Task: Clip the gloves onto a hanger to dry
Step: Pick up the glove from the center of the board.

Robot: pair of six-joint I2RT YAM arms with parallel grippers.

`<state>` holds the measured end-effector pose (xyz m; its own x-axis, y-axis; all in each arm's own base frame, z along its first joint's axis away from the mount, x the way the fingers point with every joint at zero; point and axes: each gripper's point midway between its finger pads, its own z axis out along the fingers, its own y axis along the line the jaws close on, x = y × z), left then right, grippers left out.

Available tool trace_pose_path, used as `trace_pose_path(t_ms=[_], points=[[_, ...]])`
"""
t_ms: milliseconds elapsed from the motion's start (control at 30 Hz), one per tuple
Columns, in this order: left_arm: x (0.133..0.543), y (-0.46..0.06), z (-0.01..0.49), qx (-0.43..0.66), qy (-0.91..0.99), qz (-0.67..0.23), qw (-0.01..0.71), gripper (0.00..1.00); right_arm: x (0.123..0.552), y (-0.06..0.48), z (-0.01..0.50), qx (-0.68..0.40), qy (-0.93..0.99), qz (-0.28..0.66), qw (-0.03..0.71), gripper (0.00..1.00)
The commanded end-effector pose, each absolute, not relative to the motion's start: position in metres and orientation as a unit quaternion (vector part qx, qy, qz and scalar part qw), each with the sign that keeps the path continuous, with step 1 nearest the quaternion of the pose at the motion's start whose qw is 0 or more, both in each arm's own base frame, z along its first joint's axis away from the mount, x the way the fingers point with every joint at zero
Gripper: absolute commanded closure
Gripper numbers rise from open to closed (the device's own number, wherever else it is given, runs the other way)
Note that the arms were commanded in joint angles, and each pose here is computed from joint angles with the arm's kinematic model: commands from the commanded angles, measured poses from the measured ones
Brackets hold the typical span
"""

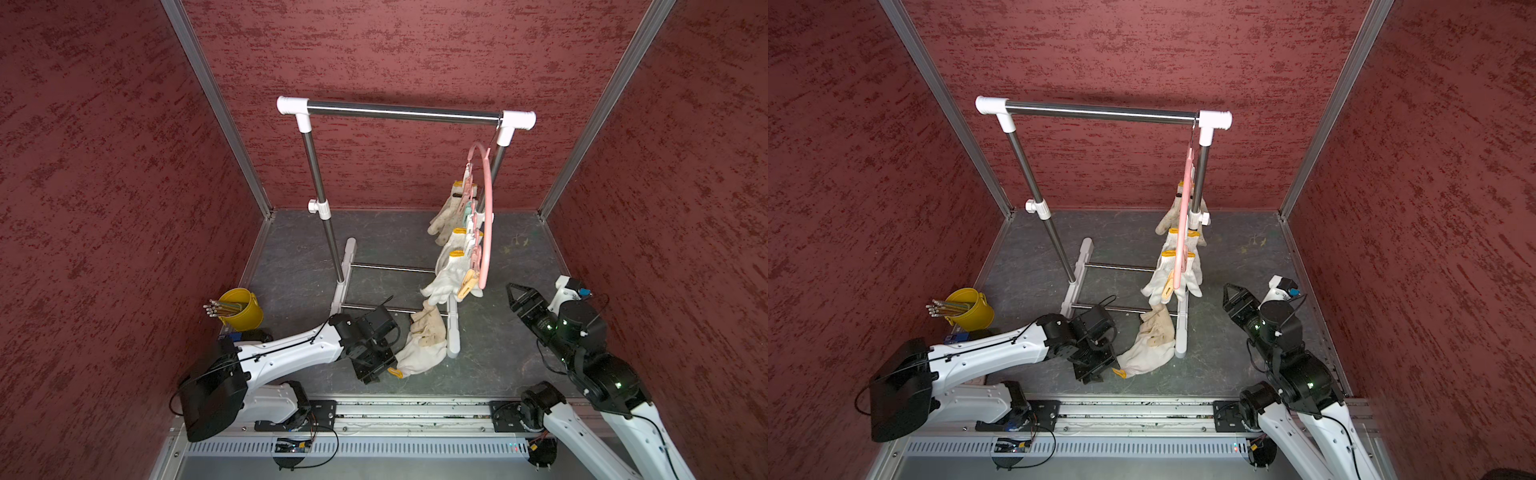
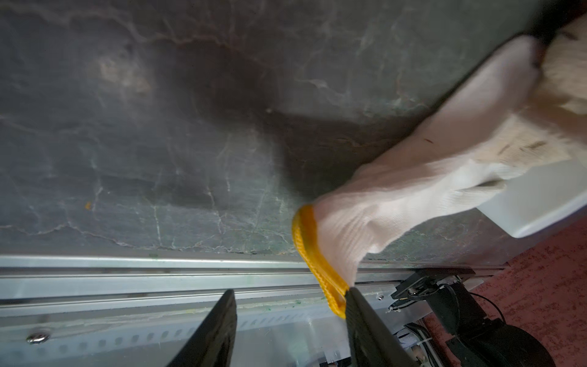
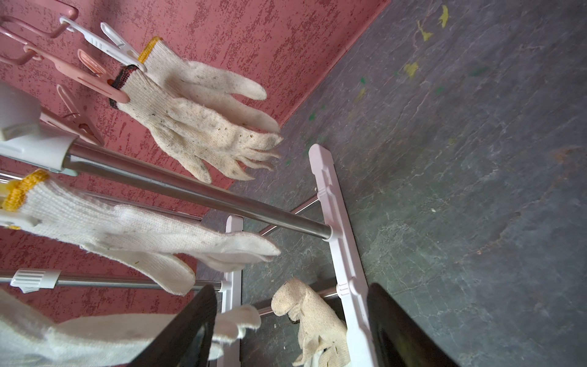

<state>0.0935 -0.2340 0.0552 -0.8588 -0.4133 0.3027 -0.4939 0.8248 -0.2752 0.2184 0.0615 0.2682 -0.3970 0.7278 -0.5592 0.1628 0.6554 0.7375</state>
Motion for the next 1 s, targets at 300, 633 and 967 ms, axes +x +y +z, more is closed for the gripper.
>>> trace_pose_path(t_ms=[300,633,967], points=[[0.130,-0.282,0.049,0.198,-0.950,0.219,0.102,0.71,0.216,0.052,0.293,0.283,0.764,0.292,0.501,0.26],[0.156,-0.288,0.116,0.116,-0.955,0.273,-0.012,1.00,0.209,0.052,0.309,0.266,0.757,0.304,0.514,0.25],[0.148,-0.275,0.256,-0.258,-0.921,0.191,-0.220,1.00,0.203,0.089,0.343,0.150,0.749,0.374,0.525,0.27]])
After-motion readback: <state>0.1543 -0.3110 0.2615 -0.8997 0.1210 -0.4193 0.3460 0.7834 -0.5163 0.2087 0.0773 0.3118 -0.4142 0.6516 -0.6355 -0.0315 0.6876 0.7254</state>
